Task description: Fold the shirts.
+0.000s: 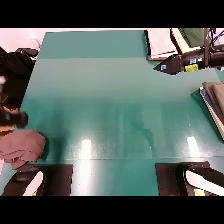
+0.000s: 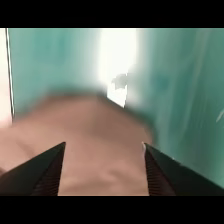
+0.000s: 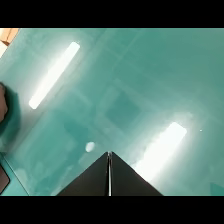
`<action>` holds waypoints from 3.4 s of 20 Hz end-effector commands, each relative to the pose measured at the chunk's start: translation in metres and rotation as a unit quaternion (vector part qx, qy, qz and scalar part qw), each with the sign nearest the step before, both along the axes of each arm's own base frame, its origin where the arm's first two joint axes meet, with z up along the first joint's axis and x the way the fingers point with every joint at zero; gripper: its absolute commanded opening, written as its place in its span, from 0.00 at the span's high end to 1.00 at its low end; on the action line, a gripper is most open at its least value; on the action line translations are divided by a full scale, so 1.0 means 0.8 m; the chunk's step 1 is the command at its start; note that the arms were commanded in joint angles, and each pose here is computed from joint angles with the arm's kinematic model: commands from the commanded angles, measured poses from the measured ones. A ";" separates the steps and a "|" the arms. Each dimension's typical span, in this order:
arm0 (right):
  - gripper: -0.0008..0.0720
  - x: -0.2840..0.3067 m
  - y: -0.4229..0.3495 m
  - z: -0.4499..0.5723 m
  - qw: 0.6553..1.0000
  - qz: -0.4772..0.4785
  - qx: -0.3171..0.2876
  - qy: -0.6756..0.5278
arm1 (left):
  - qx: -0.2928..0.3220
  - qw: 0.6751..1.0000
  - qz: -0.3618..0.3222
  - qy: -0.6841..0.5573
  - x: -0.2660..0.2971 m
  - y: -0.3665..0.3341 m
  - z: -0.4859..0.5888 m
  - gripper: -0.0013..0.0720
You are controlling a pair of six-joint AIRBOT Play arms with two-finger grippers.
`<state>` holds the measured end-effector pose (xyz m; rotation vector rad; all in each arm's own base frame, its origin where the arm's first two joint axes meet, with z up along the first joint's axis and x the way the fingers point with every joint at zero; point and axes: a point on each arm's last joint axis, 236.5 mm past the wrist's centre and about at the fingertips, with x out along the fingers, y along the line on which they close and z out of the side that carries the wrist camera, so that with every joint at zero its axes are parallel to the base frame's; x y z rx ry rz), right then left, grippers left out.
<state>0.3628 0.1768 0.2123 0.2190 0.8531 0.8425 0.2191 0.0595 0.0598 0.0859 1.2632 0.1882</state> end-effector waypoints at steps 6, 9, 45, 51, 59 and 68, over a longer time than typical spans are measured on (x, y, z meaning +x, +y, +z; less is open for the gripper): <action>0.96 0.000 0.001 0.001 1.000 0.000 0.000 -0.001 | 0.002 0.988 0.064 0.138 -0.093 0.018 -0.137 0.57; 0.96 0.000 0.001 0.001 1.000 0.000 0.001 -0.001 | 0.003 0.994 0.069 0.080 -0.056 0.023 -0.091 0.95; 0.96 -0.003 -0.109 0.105 0.979 -0.171 0.023 -0.108 | -0.275 0.935 -0.224 -0.008 0.256 -0.427 -0.077 0.22; 0.96 0.003 -0.106 0.065 0.987 -0.150 0.016 -0.050 | -0.358 0.905 -0.216 0.081 0.227 -0.476 -0.148 0.23; 0.95 -0.070 -0.126 -0.164 0.968 -0.179 -0.080 0.155 | -0.353 0.908 -0.222 0.022 0.266 -0.447 -0.091 0.95; 0.21 -0.132 0.024 -0.332 0.937 -0.131 0.033 0.323 | -0.339 0.909 -0.243 -0.015 0.277 -0.438 -0.046 0.95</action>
